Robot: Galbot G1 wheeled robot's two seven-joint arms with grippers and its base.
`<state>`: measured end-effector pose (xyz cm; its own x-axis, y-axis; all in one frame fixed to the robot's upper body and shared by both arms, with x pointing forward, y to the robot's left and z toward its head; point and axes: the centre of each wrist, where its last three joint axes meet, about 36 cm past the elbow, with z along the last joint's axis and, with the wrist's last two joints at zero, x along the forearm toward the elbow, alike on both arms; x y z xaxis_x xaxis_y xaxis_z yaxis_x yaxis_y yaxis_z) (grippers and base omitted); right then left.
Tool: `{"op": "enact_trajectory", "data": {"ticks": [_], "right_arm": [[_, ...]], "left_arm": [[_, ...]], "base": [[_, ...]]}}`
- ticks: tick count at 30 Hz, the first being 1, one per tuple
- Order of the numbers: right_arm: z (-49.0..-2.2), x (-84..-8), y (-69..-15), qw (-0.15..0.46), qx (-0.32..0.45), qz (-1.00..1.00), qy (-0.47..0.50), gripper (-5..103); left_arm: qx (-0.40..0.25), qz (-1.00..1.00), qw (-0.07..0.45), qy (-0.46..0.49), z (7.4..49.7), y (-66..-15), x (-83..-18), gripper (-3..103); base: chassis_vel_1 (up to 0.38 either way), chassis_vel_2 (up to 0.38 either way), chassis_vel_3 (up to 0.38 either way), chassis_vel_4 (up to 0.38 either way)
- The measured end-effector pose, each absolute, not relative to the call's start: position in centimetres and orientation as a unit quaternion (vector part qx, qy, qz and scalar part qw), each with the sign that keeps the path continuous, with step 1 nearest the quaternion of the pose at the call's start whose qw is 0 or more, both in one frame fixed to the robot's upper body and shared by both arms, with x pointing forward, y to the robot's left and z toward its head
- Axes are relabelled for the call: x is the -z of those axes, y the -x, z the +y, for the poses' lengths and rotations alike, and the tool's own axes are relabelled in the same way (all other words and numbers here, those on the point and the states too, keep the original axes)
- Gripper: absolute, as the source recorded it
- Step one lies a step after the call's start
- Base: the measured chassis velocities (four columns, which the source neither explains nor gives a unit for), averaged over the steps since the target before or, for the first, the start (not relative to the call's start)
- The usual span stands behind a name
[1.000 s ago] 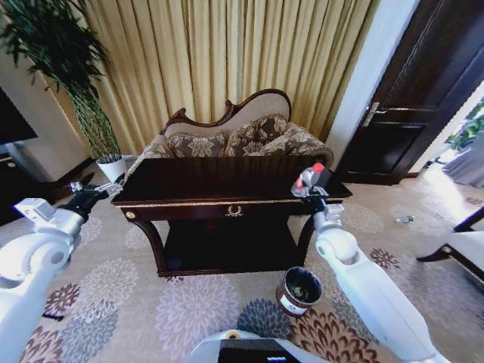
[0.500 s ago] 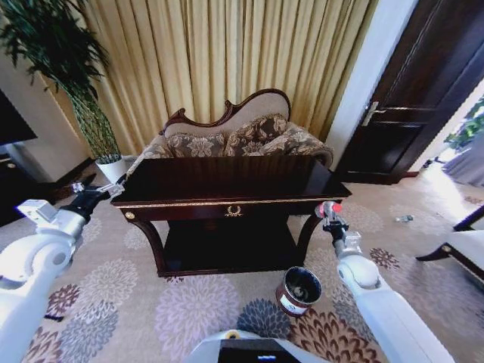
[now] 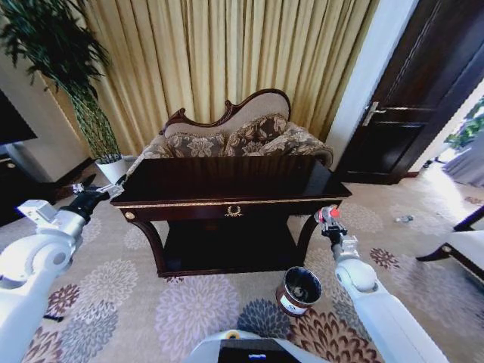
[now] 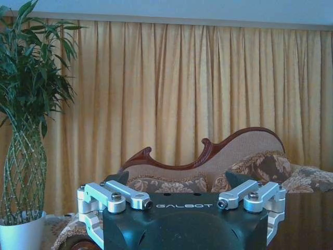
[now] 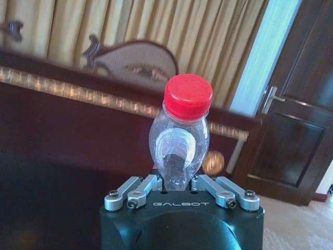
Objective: Move to the front of the table and place the trash on the table into the trash bin.
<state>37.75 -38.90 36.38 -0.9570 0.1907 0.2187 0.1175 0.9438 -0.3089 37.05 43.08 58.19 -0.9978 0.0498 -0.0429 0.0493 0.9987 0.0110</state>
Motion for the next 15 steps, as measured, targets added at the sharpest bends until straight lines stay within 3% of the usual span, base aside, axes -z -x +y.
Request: {"op": "enact_trajectory", "data": {"ticks": [15], "right_arm": [[-41.5,-29.4,-32.7,0.222,-0.167,-0.958,0.077,20]], "left_arm": [[-0.002,0.999,0.023,-0.031,42.6,-36.8,-57.7,100]], "base": [[0.0,0.0,0.0,0.0]]}}
